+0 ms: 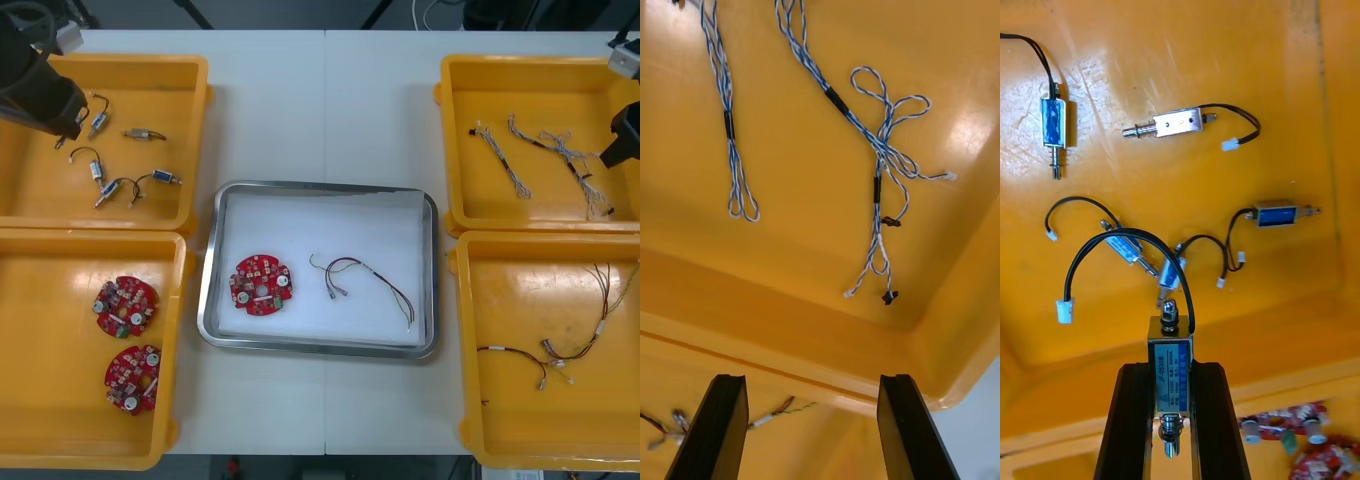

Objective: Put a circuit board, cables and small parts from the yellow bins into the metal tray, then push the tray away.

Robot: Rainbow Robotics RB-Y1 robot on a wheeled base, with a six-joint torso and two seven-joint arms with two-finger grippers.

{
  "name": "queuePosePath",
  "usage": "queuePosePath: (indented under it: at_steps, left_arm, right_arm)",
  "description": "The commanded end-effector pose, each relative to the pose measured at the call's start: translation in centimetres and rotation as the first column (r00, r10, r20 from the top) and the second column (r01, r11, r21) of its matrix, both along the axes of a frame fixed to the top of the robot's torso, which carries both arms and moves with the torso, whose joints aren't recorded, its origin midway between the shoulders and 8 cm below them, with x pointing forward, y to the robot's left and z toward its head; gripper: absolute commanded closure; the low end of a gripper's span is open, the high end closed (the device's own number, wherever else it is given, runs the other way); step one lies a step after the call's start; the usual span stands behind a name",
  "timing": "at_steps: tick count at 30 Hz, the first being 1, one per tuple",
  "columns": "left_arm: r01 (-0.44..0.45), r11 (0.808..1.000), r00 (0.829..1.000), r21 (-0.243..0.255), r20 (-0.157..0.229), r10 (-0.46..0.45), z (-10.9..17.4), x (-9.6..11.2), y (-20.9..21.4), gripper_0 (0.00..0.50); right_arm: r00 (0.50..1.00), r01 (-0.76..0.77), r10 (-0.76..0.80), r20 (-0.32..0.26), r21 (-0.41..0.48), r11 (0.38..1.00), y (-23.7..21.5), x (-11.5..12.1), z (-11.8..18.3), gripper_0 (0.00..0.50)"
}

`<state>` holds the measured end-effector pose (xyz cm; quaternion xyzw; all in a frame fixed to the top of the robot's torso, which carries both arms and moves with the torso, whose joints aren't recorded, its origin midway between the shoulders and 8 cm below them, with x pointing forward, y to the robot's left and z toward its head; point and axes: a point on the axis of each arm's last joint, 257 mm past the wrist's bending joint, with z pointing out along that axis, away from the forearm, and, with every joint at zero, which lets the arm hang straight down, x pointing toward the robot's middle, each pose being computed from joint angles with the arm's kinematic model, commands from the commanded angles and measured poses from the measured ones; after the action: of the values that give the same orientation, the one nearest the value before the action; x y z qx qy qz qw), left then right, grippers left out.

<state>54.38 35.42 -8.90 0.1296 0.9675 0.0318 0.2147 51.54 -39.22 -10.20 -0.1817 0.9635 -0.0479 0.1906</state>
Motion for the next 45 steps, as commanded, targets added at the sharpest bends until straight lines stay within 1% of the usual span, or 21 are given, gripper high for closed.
queuePosePath:
  at_steps: [1, 4, 7, 8, 9, 12, 15, 19, 24, 27, 29, 31, 33, 36, 39, 42, 45]
  left_arm:
    - [0.089, 0.996, 0.995, 0.018, 0.047, -0.090, 3.3, -0.3, -3.8, 0.499]
    - [0.104, 0.995, 0.994, 0.010, 0.044, -0.104, 3.2, -0.8, -5.9, 0.500]
    - [0.122, 0.992, 0.991, 0.021, 0.051, -0.123, 2.9, -1.1, -8.4, 0.498]
    - [0.134, 0.991, 0.989, 0.024, 0.056, -0.135, 2.8, -1.4, -9.9, 0.499]
    - [0.133, 0.991, 0.989, 0.025, 0.057, -0.134, 2.7, -1.4, -10.3, 0.500]
    - [0.156, 0.988, 0.986, 0.013, 0.063, -0.156, 2.2, -2.0, -13.4, 0.498]
    - [0.177, 0.984, 0.982, 0.004, 0.070, -0.177, 1.9, -2.7, -15.8, 0.500]
    - [0.197, 0.980, 0.978, -0.002, 0.068, -0.196, 1.0, -3.7, -18.7, 0.500]
    - [0.200, 0.980, 0.979, -0.010, 0.047, -0.200, -0.7, -4.5, -21.4, 0.500]
    - [0.193, 0.981, 0.980, -0.012, 0.042, -0.192, -1.9, -4.5, -22.3, 0.497]
    - [0.197, 0.980, 0.980, -0.011, 0.033, -0.197, -2.7, -4.5, -22.8, 0.500]
    - [0.196, 0.980, 0.980, -0.010, 0.016, -0.196, -3.9, -4.5, -23.1, 0.498]
    - [0.197, 0.980, 0.980, -0.012, 0.008, -0.197, -4.7, -4.3, -23.3, 0.500]
    - [0.195, 0.980, 0.981, -0.028, -0.018, -0.196, -6.5, -4.1, -23.9, 0.499]
    - [0.190, 0.981, 0.981, -0.042, -0.032, -0.191, -7.8, -3.8, -24.5, 0.499]
    - [0.195, 0.980, 0.980, -0.045, -0.032, -0.197, -9.0, -3.6, -25.2, 0.500]
    - [0.202, 0.979, 0.979, -0.034, -0.026, -0.203, -9.9, -3.6, -25.6, 0.500]
  right_arm:
    - [0.999, 0.011, -0.009, 0.053, -0.024, 1.000, -2.5, 0.9, 3.2, 0.000]
    - [0.998, 0.015, -0.014, 0.059, -0.015, 1.000, -3.0, 1.5, 2.5, 0.000]
    - [0.997, 0.023, -0.022, 0.072, -0.005, 1.000, -3.4, 2.3, 1.8, 0.000]
    - [0.997, 0.021, -0.021, 0.081, -0.008, 1.000, -3.6, 2.7, 1.5, 0.000]
    - [0.996, 0.021, -0.020, 0.083, -0.009, 1.000, -3.6, 2.9, 1.4, 0.000]
    - [0.995, 0.022, -0.020, 0.101, -0.018, 1.000, -4.0, 3.8, 0.7, 0.000]
    - [0.993, 0.029, -0.028, 0.118, -0.007, 1.000, -4.5, 4.6, 0.0, 0.000]
    - [0.989, 0.033, -0.032, 0.144, -0.008, 0.999, -5.3, 5.7, -0.9, 0.000]
    - [0.984, 0.025, -0.021, 0.175, -0.019, 1.000, -5.4, 7.0, -1.8, 0.000]
    - [0.981, 0.018, -0.014, 0.192, -0.021, 1.000, -5.1, 7.8, -2.7, 0.000]
    - [0.980, 0.012, -0.006, 0.201, -0.028, 1.000, -5.0, 8.3, -3.1, 0.000]
    - [0.979, 0.004, 0.005, 0.205, -0.041, 0.999, -4.8, 8.6, -3.6, 0.000]
    - [0.979, 0.005, 0.004, 0.203, -0.042, 0.999, -4.9, 8.7, -4.1, 0.000]
    - [0.981, 0.006, 0.000, 0.195, -0.031, 1.000, -4.8, 8.8, -5.2, 0.000]
    - [0.981, 0.006, -0.005, 0.192, -0.010, 1.000, -4.4, 9.0, -6.4, 0.000]
    - [0.981, 0.009, -0.010, 0.194, 0.005, 1.000, -4.2, 9.3, -7.5, 0.000]
    - [0.981, 0.010, -0.012, 0.195, 0.012, 1.000, -3.9, 9.5, -8.2, 0.000]
